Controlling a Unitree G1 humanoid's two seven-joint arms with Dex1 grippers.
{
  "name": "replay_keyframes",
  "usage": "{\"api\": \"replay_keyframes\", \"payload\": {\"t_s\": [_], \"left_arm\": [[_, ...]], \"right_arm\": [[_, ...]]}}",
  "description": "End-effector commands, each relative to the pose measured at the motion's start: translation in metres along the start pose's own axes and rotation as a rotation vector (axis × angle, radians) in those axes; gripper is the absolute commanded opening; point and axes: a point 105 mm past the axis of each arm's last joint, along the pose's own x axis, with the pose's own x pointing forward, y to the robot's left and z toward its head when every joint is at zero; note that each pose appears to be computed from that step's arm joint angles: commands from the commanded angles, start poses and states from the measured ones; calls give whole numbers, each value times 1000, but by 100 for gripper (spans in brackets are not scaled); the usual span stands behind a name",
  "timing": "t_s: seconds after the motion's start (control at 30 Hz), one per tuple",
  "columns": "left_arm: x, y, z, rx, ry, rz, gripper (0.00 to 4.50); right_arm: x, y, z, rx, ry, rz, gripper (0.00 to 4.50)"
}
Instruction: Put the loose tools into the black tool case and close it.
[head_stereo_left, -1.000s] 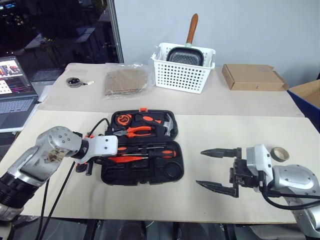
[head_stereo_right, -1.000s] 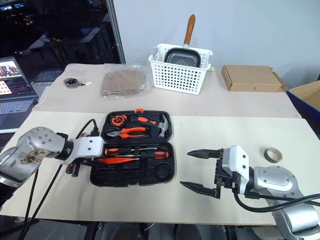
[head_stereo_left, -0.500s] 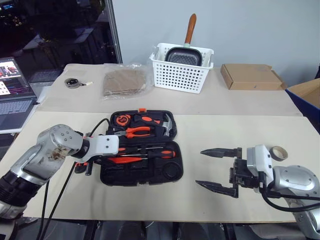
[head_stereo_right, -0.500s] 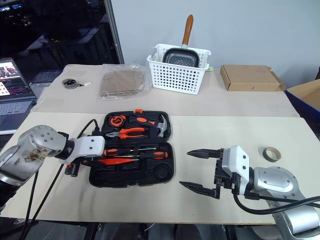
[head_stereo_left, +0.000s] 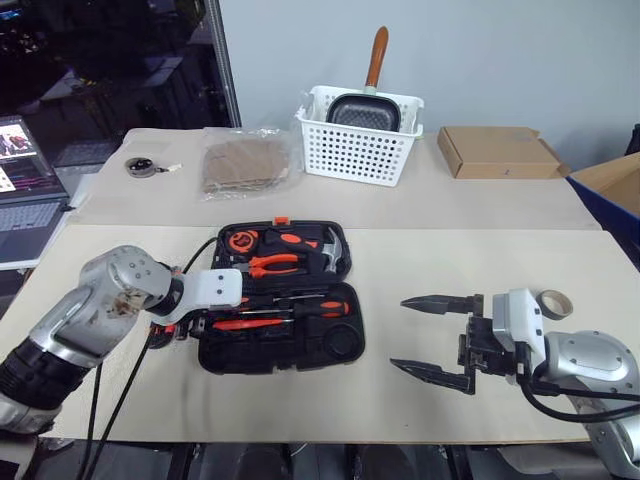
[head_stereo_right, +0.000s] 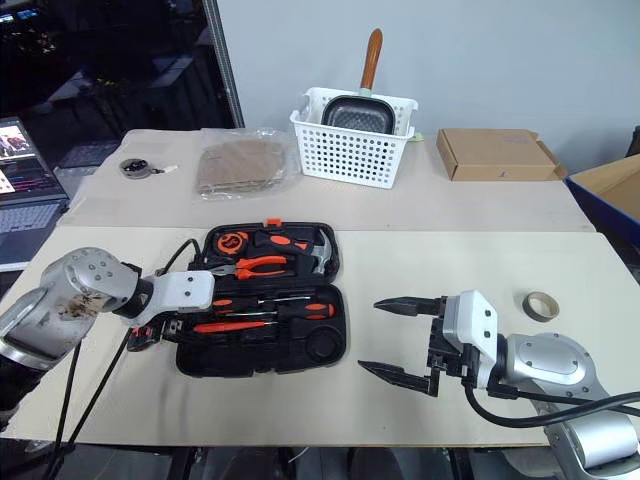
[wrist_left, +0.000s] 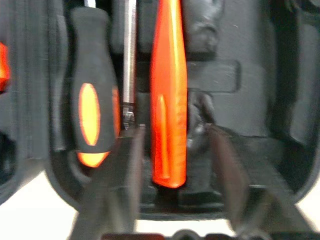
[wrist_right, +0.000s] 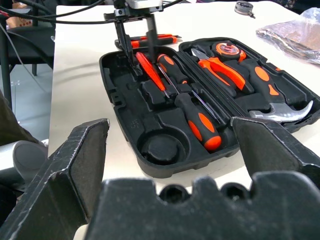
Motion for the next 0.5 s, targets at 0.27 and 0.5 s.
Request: {"api": "replay_keyframes", "payload": {"t_s": [0.27,0.5], "left_arm": [[-30,9,37,-209,-439,183,154],[7,11,19,-395,-570,456,3]], "right_arm": [[6,-1,8,-43,-39,22,450],[5,-3,9,-47,-33,21,450]]}}
